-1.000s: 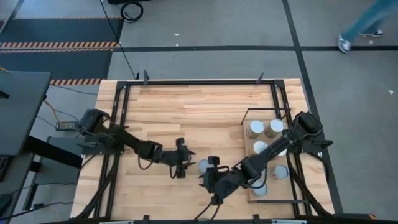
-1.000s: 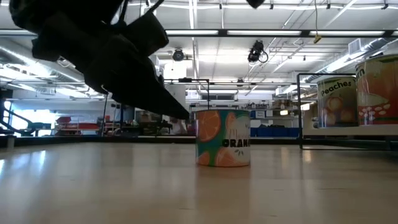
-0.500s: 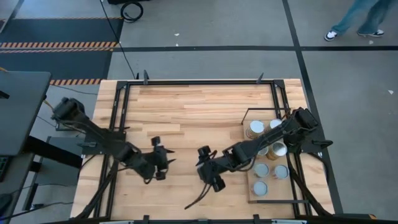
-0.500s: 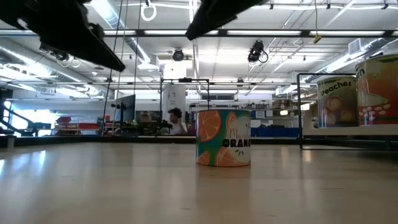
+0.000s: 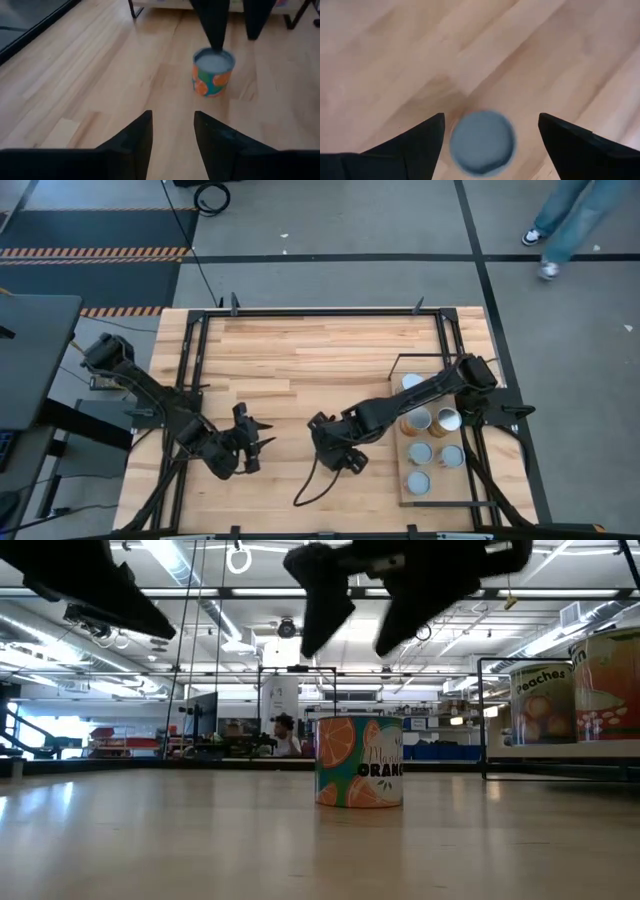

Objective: Pick and place cans onto a shelf
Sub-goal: Put the small canned oranges on the shelf

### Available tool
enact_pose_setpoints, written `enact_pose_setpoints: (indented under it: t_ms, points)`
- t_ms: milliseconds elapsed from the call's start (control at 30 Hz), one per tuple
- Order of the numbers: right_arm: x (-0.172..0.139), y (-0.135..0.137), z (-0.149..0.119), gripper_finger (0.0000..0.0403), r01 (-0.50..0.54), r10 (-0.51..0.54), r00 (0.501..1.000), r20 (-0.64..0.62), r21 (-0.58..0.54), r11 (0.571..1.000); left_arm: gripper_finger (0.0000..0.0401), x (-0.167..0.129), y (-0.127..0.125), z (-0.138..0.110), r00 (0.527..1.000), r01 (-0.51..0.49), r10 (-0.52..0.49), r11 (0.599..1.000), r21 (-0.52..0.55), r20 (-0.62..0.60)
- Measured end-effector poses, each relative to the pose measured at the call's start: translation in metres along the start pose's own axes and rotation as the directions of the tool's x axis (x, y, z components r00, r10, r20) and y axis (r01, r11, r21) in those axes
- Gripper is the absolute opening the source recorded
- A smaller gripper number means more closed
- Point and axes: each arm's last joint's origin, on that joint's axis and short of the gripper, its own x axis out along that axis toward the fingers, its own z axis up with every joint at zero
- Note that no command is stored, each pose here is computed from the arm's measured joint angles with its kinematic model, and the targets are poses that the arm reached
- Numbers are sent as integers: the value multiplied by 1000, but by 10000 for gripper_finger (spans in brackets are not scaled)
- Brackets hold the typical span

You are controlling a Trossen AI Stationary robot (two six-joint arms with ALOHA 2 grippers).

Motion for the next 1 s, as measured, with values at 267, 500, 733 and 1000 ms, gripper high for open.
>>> enact_pose_setpoints:
  t_ms: [267,500,733,1000]
  points:
    - [26,-7,-10,328,-96,95,995,-14,-107,990,151,2,1,1,1000,-9,9,998,-63,4]
    - [30,-16,-25,334,-134,132,991,-30,-66,989,151,2,1,1,1000,-9,9,996,-90,3]
    - [37,-25,-36,334,-145,146,989,12,-47,988,151,3,2,2,1000,-17,18,995,-94,10]
    - [43,-23,-42,323,-164,165,986,26,-36,986,151,3,2,2,1000,-19,20,996,-87,11]
